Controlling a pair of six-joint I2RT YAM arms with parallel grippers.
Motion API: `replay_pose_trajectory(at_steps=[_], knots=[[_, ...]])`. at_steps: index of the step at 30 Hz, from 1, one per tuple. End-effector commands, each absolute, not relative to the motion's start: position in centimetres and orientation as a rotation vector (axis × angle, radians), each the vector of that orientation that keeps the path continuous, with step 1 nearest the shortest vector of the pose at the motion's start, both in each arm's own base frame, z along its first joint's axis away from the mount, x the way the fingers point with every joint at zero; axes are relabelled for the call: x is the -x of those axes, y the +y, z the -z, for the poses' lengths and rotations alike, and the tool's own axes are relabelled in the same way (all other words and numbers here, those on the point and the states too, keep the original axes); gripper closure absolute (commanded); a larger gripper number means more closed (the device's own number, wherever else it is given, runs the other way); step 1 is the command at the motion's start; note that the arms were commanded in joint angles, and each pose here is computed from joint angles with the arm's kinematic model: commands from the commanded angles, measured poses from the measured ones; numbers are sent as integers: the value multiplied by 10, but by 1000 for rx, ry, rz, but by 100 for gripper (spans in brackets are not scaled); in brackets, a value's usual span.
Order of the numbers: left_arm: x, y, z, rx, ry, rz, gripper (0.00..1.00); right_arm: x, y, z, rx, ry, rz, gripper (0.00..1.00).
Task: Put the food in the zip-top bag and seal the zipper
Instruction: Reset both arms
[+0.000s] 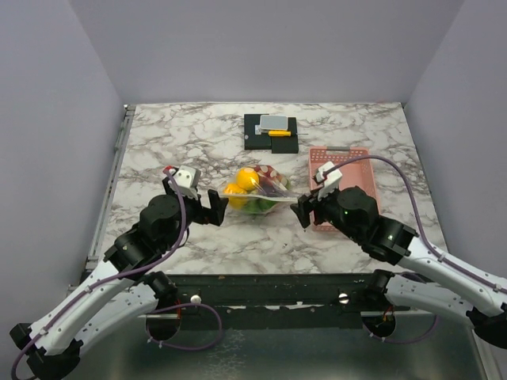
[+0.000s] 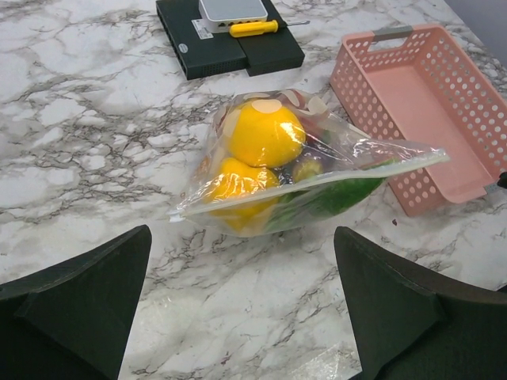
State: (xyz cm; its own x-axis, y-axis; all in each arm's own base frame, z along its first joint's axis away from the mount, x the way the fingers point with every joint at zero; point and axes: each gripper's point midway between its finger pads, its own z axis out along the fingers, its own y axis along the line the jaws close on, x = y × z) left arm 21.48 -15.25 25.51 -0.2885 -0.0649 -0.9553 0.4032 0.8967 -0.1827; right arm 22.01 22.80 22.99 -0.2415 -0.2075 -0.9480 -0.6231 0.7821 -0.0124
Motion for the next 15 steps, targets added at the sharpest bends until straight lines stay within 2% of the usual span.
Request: replay_pose_trajectory(at_steps=[1, 2, 3, 15], knots=[[-211, -159, -256, -281, 1814, 505, 1, -221, 184, -220, 413, 1907, -318, 24], [-211, -159, -256, -283, 1813, 505, 1, -220, 176, -223, 378, 1907, -306, 9], [-211, -158, -256, -282, 1813, 502, 1, -220, 170, -226, 341, 1904, -296, 1], [-215, -158, -250, -282, 1834, 474, 1, -212, 118, -253, 56, 1772, -302, 0]])
